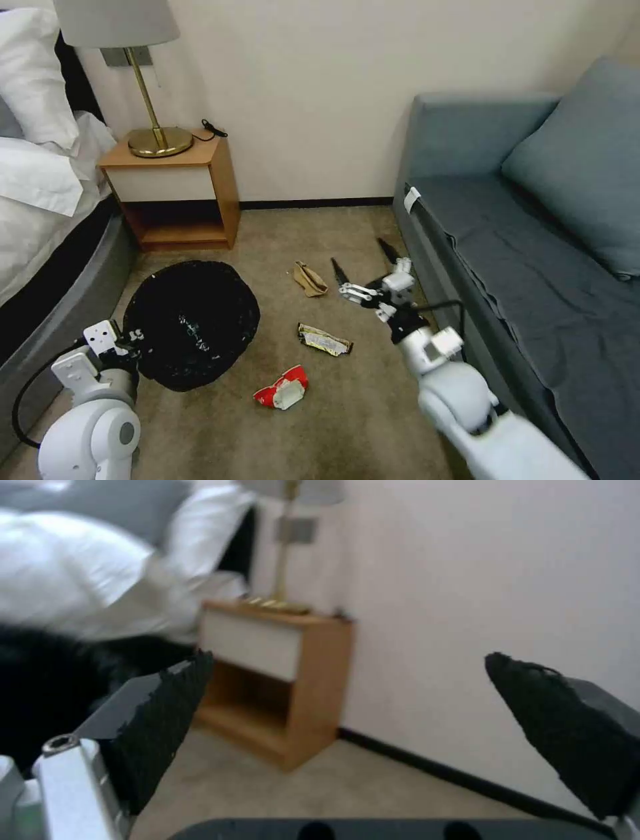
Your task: Pick up the trash bin, then pick up the garbage on the floor and place it into the trash bin.
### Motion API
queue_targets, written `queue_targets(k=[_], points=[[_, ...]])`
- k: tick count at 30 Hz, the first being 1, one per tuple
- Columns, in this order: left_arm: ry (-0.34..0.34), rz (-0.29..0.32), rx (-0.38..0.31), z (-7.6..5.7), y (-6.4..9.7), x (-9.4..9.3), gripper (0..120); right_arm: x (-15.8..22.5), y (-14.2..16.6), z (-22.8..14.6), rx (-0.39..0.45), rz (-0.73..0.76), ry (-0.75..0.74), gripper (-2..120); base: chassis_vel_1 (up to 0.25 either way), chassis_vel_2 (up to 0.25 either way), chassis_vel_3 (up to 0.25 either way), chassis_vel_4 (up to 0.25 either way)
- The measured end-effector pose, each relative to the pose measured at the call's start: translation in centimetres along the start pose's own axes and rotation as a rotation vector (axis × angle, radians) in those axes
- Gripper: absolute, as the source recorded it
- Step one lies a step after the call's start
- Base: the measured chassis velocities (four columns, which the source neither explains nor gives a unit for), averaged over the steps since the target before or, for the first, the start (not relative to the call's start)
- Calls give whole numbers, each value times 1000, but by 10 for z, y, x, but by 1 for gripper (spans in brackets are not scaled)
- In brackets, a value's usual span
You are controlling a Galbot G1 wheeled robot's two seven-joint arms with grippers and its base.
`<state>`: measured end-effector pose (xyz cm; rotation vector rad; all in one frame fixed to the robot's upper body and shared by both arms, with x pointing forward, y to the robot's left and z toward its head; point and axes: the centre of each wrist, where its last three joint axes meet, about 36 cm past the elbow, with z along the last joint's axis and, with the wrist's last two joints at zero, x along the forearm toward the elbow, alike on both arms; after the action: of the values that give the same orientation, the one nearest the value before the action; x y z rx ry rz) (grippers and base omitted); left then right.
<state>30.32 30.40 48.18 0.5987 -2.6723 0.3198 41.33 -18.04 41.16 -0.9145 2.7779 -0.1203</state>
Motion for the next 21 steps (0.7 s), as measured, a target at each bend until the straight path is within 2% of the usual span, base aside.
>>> queue_targets(k=[2,3,6,12,13,16,17,20,21], points=[[0,-9,1,0,2,0,3,-24,-9,16,17,-123,32,100,0,0,0,0],[0,-9,1,0,2,0,3,-24,-9,16,17,-123,32,100,0,0,0,0],[-8,-19,3,-2,6,2,3,-47,-19,36,57,-294,81,100,0,0,0,0],[-11,-36,8,-3,11,5,3,-60,-30,89,79,-584,220,100,0,0,0,0],[-11,-36,8,-3,11,5,3,-60,-30,89,79,-584,220,100,0,0,0,0],[-11,-43,14,-2,13,6,3,-76,-46,109,118,-776,280,100,0,0,0,0],[-11,-43,14,-2,13,6,3,-76,-46,109,118,-776,280,100,0,0,0,0],[-15,-52,18,-2,16,7,3,-96,-61,126,163,-1002,391,100,0,0,0,0],[-15,-52,18,-2,16,7,3,-96,-61,126,163,-1002,391,100,0,0,0,0]])
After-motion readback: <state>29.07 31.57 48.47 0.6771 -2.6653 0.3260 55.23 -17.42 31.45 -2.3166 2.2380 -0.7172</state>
